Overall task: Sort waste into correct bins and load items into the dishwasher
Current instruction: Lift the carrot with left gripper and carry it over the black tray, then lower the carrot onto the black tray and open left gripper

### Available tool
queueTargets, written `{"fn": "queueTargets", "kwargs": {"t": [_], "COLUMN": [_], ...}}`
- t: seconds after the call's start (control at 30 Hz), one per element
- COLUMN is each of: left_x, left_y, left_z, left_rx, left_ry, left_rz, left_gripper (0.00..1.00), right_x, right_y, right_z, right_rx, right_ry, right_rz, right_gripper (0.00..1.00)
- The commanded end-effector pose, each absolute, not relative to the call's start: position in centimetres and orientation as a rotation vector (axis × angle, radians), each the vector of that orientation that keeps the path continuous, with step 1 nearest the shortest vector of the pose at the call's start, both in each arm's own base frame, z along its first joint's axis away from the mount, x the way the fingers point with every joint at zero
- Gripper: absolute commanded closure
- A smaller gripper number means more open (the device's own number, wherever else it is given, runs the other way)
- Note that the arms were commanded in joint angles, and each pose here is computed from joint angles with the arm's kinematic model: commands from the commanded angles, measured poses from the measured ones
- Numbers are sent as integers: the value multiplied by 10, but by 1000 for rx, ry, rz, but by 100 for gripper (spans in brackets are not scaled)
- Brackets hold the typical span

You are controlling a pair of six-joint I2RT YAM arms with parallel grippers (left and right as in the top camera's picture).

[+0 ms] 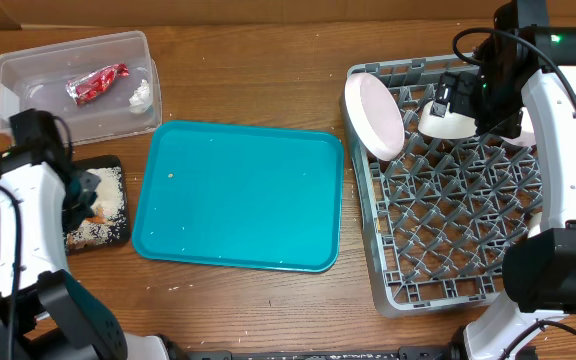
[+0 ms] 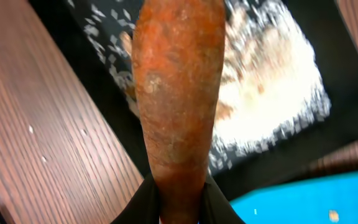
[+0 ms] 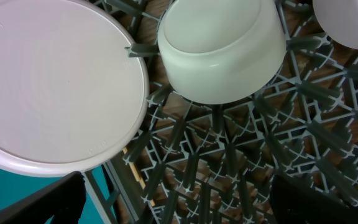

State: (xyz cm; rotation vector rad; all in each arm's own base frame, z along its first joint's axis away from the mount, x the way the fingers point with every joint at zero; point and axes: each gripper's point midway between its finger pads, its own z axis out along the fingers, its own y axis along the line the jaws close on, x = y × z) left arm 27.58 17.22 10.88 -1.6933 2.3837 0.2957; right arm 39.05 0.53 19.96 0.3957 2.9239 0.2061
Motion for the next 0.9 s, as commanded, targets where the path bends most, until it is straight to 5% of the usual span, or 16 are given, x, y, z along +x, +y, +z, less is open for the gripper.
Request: {"fn": "queueTargets", "kwargs": {"t": [0.0,0.43,0.57,0.7,0.87], "left_x": [272,278,276,276,279], "left_y": [197,209,205,204,202], "left_z": [113,50,34,33,43], "left_rx": [-1717,-1758,-1751,-1745,-1661], "left_ry": [2321,2450,2518,2534,2613], "left_rz": [364,411,406,397,375], "left_gripper": [90,86,70,66,45], "right_x": [391,390,390,390,390], "right_y": [6,6,6,6,6], "right_z": [217,217,217,217,217], "right_rx": [372,373,373,373,373], "right_ry": [2872,2876,2876,2876,2876], "right_rz": [217,217,217,217,217], "right_gripper": [3,3,2,2,2]}}
